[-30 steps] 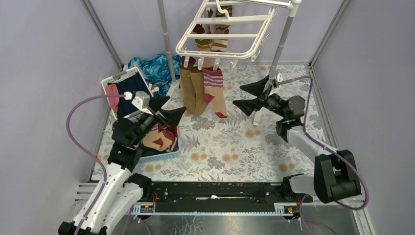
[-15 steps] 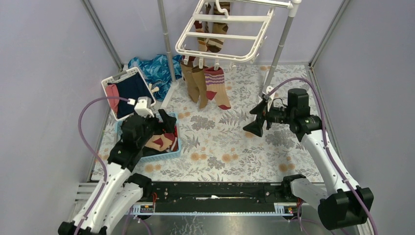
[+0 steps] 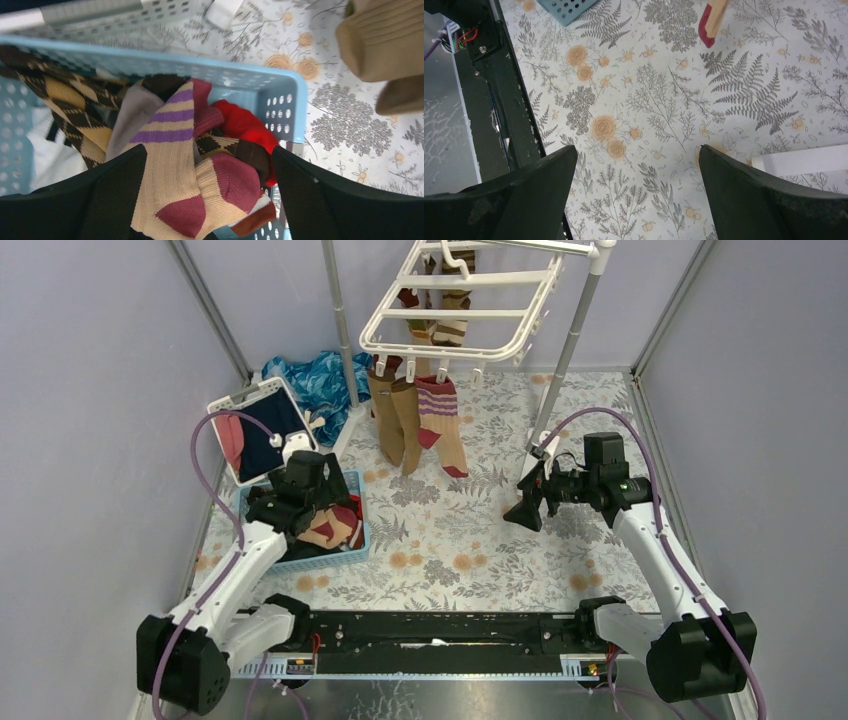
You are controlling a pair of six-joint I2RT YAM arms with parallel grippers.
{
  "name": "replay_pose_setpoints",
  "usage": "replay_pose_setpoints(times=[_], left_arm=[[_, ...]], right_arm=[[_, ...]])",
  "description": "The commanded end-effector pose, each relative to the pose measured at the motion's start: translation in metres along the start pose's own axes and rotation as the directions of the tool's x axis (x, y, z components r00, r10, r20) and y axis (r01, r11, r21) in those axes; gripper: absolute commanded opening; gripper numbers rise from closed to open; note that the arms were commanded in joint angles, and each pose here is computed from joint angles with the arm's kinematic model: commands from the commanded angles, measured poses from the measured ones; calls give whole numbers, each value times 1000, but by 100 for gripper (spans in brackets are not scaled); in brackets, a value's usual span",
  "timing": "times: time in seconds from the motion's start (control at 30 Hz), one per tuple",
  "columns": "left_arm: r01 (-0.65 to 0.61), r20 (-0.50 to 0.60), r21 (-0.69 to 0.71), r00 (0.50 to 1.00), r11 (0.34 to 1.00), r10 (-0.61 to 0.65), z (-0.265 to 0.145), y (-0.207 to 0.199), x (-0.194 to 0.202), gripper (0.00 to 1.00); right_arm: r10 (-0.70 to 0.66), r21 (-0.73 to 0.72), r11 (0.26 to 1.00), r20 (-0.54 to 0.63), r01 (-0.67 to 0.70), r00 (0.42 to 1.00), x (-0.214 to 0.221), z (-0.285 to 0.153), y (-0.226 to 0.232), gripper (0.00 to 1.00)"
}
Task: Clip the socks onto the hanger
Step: Pick up the sock from the bin.
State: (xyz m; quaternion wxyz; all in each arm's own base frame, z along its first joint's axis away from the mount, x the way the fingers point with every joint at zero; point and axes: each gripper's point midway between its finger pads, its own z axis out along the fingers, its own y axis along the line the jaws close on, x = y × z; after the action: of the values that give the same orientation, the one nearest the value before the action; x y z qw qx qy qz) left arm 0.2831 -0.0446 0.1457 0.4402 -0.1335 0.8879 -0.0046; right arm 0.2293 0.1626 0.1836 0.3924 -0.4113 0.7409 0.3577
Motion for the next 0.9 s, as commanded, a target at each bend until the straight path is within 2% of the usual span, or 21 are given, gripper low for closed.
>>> replay_pose_setpoints(times=[0.0, 0.07, 0.1, 0.13, 0.27, 0.53, 0.83, 0.87], left_arm=[[138, 7, -85, 990, 987, -138, 12, 10, 10, 94], [217, 43, -124, 976, 968, -213, 12, 18, 13, 56], [240, 56, -136, 970, 961, -235, 12, 21, 15, 42], [252, 56, -145, 968, 957, -246, 14, 23, 18, 35], [265, 24, -247, 963, 932, -268, 22, 33, 30, 32], [217, -83, -277, 965, 936, -248, 40, 25, 49, 38], [181, -120, -306, 967, 934, -227, 46, 28, 56, 34], [178, -124, -307, 967, 935, -224, 46, 28, 57, 29]], right_arm=[[-16, 21, 1000, -29, 16, 999, 1, -5, -2, 100], [-12, 21, 1000, -37, 13, 999, 2, -5, -2, 100], [-8, 22, 1000, -41, 9, 999, 2, -6, -2, 100], [-5, 20, 1000, -44, 6, 999, 2, -6, -2, 100], [-15, 20, 1000, -40, 16, 999, 1, -7, 0, 100], [-13, 9, 1000, -39, 13, 999, 1, -7, 2, 100], [-12, -11, 1000, -33, 12, 999, -2, -8, 7, 100], [-12, -13, 1000, -32, 12, 999, -3, -9, 7, 100]])
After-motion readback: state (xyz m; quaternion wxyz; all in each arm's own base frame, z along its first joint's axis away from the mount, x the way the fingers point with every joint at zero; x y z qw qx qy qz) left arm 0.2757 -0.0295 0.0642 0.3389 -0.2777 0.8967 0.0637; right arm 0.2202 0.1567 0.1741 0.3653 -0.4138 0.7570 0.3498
